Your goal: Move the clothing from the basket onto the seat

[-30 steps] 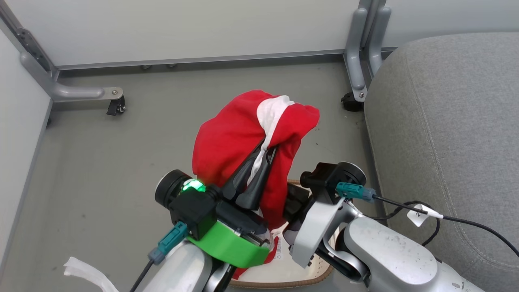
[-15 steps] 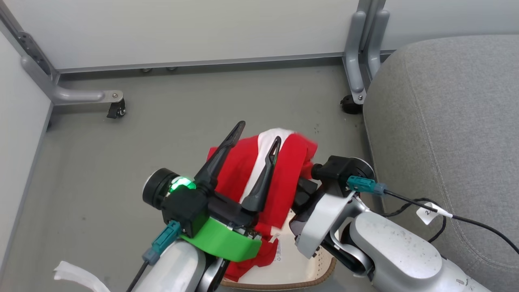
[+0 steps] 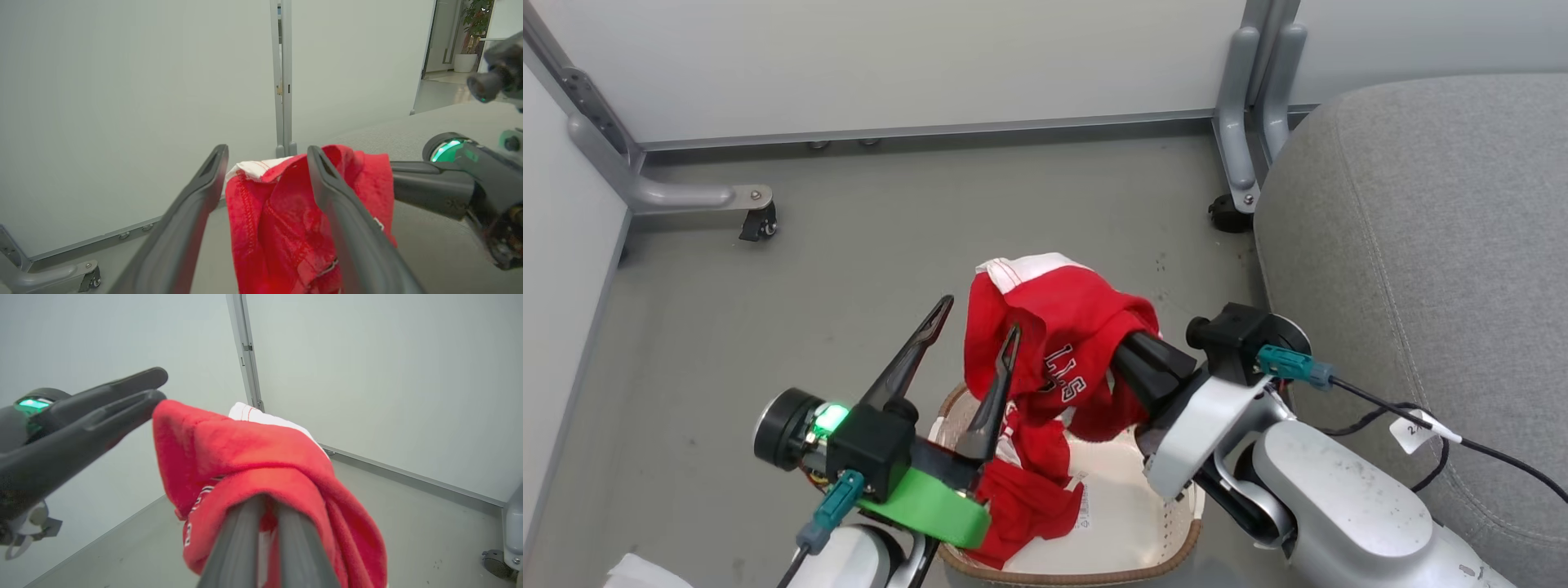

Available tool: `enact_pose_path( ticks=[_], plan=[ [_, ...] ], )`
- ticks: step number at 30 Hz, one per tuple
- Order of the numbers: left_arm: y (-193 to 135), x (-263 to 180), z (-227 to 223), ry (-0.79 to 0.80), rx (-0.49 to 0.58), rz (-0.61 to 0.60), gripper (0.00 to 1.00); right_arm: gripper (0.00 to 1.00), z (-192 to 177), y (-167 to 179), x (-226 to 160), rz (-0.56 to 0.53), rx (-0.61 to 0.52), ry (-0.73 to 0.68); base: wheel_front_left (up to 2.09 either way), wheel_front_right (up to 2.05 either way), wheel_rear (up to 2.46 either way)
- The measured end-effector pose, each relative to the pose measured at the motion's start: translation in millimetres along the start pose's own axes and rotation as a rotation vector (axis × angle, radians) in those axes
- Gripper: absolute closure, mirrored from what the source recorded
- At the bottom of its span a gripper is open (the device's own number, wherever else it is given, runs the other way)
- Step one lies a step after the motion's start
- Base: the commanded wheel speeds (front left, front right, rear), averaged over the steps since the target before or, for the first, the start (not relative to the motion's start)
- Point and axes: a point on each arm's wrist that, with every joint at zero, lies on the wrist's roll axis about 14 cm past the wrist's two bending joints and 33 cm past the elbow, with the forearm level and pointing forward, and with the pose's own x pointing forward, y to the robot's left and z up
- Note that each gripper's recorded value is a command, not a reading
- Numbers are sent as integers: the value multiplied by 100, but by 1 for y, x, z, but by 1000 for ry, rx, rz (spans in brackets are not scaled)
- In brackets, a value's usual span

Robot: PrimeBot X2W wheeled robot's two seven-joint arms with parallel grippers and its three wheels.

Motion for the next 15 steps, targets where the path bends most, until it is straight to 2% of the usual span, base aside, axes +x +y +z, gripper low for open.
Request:
enact_pose_path(
  ticks=[7,15],
  plan=[
    [6,-20,-29,107,4,19,0,100,-2,-17,-7,-57,3,-4,0,0,0],
    [-6,-34,-48,180,-24,-13,0,100,-3,-27,-13,-94,3,-4,0,0,0]
  ],
)
